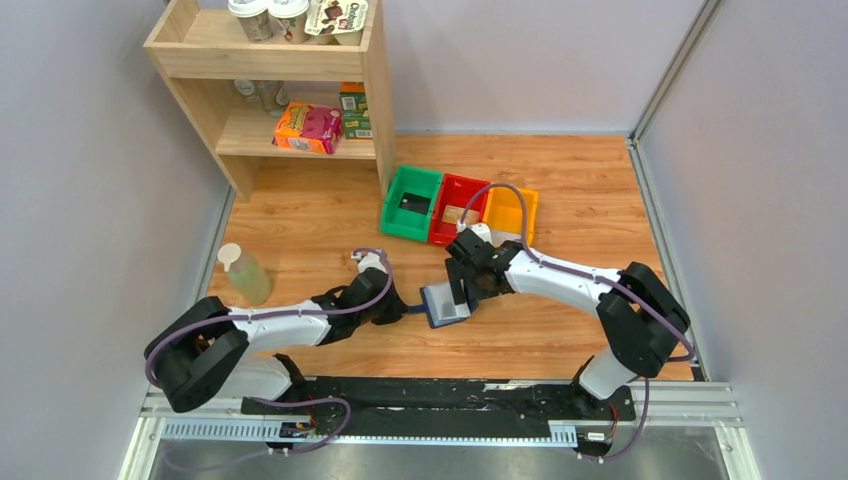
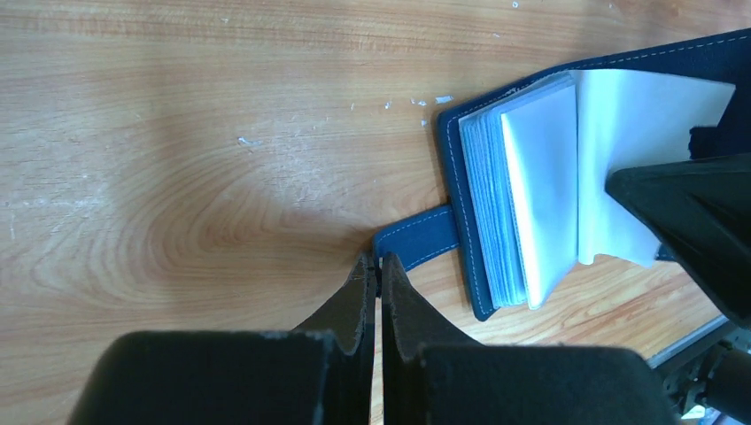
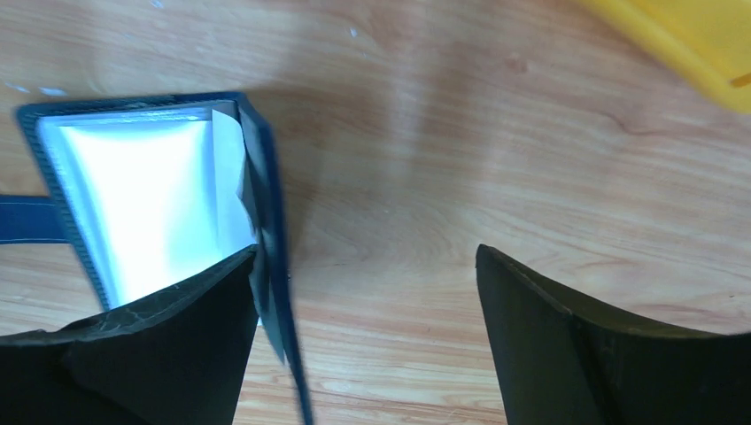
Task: Take the credit cards out of the card holder
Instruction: Open the card holder at the center of the board.
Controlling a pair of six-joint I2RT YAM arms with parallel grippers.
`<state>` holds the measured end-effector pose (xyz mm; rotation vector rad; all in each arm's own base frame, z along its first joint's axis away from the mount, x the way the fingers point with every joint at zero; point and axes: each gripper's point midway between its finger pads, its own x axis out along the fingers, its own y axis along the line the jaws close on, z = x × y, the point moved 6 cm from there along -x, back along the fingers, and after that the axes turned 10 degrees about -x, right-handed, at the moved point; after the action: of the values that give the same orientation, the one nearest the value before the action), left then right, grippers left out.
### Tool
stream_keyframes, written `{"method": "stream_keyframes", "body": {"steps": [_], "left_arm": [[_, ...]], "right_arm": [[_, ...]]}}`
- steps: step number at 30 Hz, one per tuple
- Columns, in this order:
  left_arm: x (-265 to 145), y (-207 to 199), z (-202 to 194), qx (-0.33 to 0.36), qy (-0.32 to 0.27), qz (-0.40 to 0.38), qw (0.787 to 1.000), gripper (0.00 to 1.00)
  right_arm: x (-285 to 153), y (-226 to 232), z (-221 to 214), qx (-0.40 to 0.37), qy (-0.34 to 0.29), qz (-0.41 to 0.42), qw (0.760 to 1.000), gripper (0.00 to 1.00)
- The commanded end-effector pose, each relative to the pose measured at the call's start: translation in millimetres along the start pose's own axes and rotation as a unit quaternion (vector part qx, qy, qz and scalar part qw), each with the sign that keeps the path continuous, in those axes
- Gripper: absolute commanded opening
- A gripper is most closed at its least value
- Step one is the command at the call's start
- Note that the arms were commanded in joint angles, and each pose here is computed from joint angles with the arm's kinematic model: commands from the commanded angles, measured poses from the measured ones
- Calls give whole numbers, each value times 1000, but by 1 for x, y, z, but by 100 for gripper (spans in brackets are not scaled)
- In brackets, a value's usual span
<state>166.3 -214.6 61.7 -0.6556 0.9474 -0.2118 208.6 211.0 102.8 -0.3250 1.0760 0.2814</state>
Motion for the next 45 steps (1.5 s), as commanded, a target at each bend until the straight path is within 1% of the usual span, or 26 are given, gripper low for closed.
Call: {"method": "stream_keyframes", "body": {"steps": [1,6,10,14,18,20,22,26,30,32,36,39,40,43,45], "left_arm": [[-8,-4,10,24,-18,7,1000,0],[-17,-6,17,43,-29,9,999,0],[-28,-10,28,65,-46,13,997,0],[-40,-22,38,88,-61,-4,994,0],[-43,-29,40,104,-52,-10,993,0],[-43,-33,39,108,-43,-14,993,0],[-43,-36,39,112,-35,-21,993,0],[-45,-48,42,120,-29,-38,992,0],[-45,-53,43,125,-26,-44,991,0],[-45,-54,42,124,-22,-47,991,0],[-45,-56,41,121,-17,-52,991,0],[-47,-59,42,119,-20,-58,991,0],[-48,-60,43,119,-22,-60,991,0],[-50,-61,44,119,-24,-62,991,0],[-51,-61,45,118,-26,-62,991,0]], "right_arm": [[10,0,-5,26,-7,30,999,89],[23,-2,-17,40,7,26,999,86],[21,-2,-15,50,-1,33,998,86],[19,-6,-13,61,-7,28,998,87],[17,-12,-11,69,-6,10,998,88],[10,-15,-6,70,-5,-3,998,89],[0,-17,1,69,-16,-5,997,91],[-29,-13,20,76,-63,29,995,93],[-59,5,40,69,-114,99,986,91],[-71,22,46,55,-132,140,980,89],[-87,47,54,36,-159,194,967,82],[-88,56,56,40,-163,212,963,75],[-87,57,56,38,-163,215,962,71],[-84,65,56,24,-157,234,959,49],[-82,75,53,11,-147,260,954,40]]}}
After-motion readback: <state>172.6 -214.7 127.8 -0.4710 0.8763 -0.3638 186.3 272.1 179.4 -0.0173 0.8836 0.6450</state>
